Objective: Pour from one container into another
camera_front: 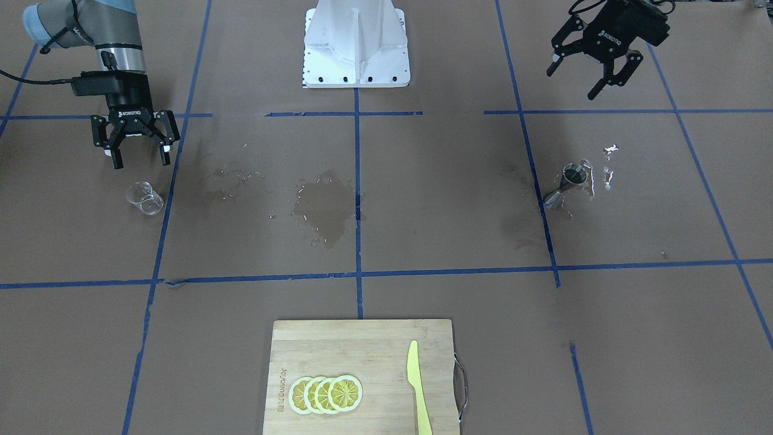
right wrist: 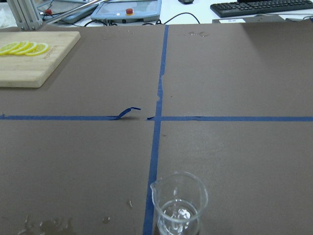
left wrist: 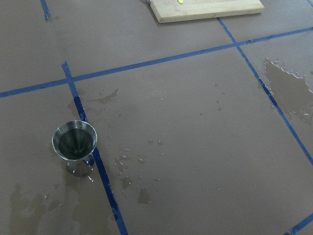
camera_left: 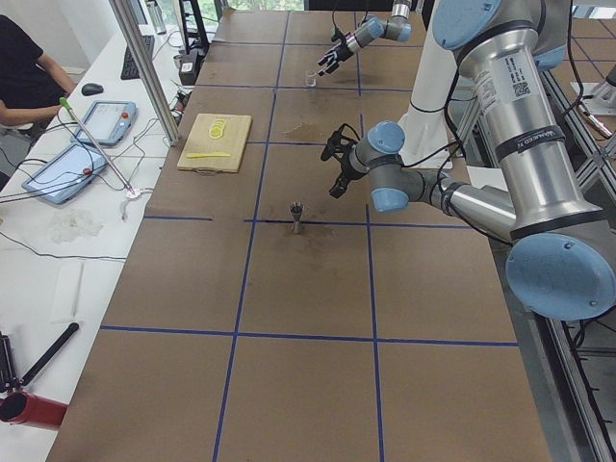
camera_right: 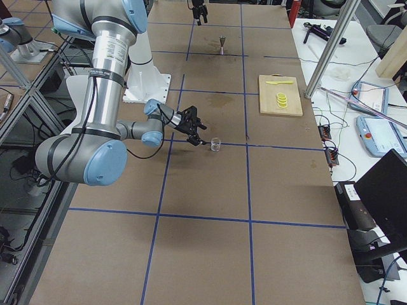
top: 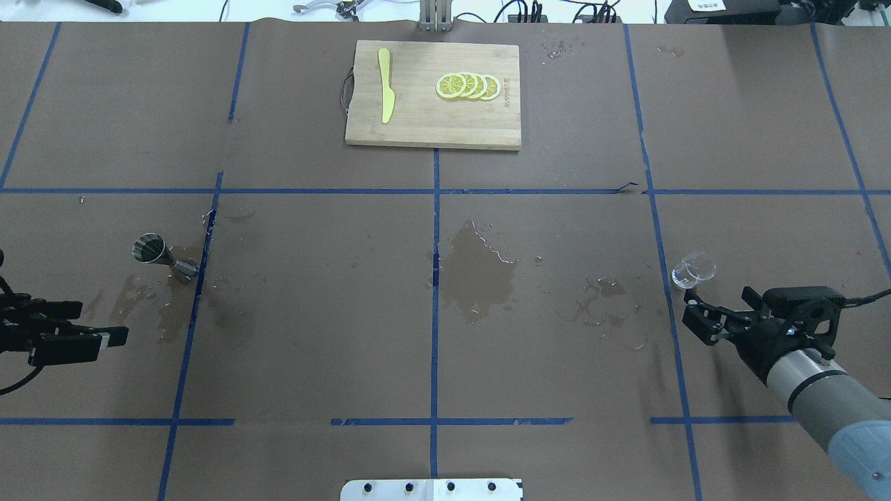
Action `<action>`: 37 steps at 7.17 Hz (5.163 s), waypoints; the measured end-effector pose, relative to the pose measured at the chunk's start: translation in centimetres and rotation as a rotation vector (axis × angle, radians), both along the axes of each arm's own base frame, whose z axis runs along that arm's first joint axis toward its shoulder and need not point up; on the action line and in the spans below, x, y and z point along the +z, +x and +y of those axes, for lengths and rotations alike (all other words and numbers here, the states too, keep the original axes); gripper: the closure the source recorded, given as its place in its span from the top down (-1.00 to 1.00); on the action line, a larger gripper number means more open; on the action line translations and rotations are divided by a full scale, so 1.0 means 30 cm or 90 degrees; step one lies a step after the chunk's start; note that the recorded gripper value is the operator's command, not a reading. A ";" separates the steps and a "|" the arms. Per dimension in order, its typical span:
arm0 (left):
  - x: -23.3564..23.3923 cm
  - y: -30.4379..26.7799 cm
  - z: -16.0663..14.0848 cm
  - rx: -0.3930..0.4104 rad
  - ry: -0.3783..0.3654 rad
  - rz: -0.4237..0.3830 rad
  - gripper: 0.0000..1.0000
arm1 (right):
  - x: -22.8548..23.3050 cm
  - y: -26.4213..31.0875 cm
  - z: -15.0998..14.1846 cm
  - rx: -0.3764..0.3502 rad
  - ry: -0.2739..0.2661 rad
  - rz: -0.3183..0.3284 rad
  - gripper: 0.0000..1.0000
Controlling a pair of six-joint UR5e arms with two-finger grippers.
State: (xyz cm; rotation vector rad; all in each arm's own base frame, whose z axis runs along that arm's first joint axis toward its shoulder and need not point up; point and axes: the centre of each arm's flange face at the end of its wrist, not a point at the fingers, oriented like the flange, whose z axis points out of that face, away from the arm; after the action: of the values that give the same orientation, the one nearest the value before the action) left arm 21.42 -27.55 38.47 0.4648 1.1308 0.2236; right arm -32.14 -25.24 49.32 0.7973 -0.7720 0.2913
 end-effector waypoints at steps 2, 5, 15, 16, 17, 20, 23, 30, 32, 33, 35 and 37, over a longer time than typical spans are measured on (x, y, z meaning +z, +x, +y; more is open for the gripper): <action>-0.083 0.015 -0.006 0.046 -0.036 -0.038 1.00 | -0.015 0.016 0.057 -0.053 -0.028 -0.005 1.00; -0.224 -0.010 -0.107 0.054 -0.007 -0.144 1.00 | -0.073 0.082 0.117 -0.130 -0.083 0.002 1.00; -0.120 -0.607 -0.989 0.066 0.102 -0.370 1.00 | -0.489 0.299 -0.361 -0.325 -0.253 0.188 1.00; -0.077 -0.653 -1.014 0.062 0.095 -0.373 1.00 | -0.520 0.367 -0.483 -0.348 -0.265 0.199 1.00; -0.016 -0.712 -1.047 0.061 0.086 -0.369 1.00 | -0.513 0.453 -0.602 -0.371 -0.279 0.197 1.00; 0.287 -0.901 -1.145 0.064 0.050 -0.340 1.00 | -0.330 0.789 -0.827 -0.425 -0.295 0.142 1.00; 0.607 -1.020 -1.076 0.056 -0.021 -0.309 1.00 | -0.065 1.076 -0.796 -0.439 -0.310 0.130 1.00; 0.817 -0.990 -0.906 -0.073 -0.306 -0.213 1.00 | 0.251 1.150 -0.763 -0.389 -0.382 0.045 1.00; 0.814 -0.946 -0.911 -0.065 -0.314 -0.205 1.00 | 0.307 1.197 -0.759 -0.373 -0.385 0.031 1.00; 0.809 -0.933 -0.914 -0.062 -0.305 -0.206 1.00 | 0.352 1.209 -0.756 -0.368 -0.378 0.031 1.00; 0.806 -0.931 -0.918 -0.065 -0.292 -0.218 1.00 | 0.457 1.227 -0.760 -0.360 -0.367 0.034 1.00; 0.812 -0.931 -0.913 -0.066 -0.290 -0.223 1.00 | 0.559 1.280 -0.755 -0.340 -0.370 0.028 1.00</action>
State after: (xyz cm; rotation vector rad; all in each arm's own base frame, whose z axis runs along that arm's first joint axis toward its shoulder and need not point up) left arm -6.52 -54.93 62.82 0.0723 0.7774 -0.0464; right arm 6.25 -47.89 66.10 0.0381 -0.7750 0.0084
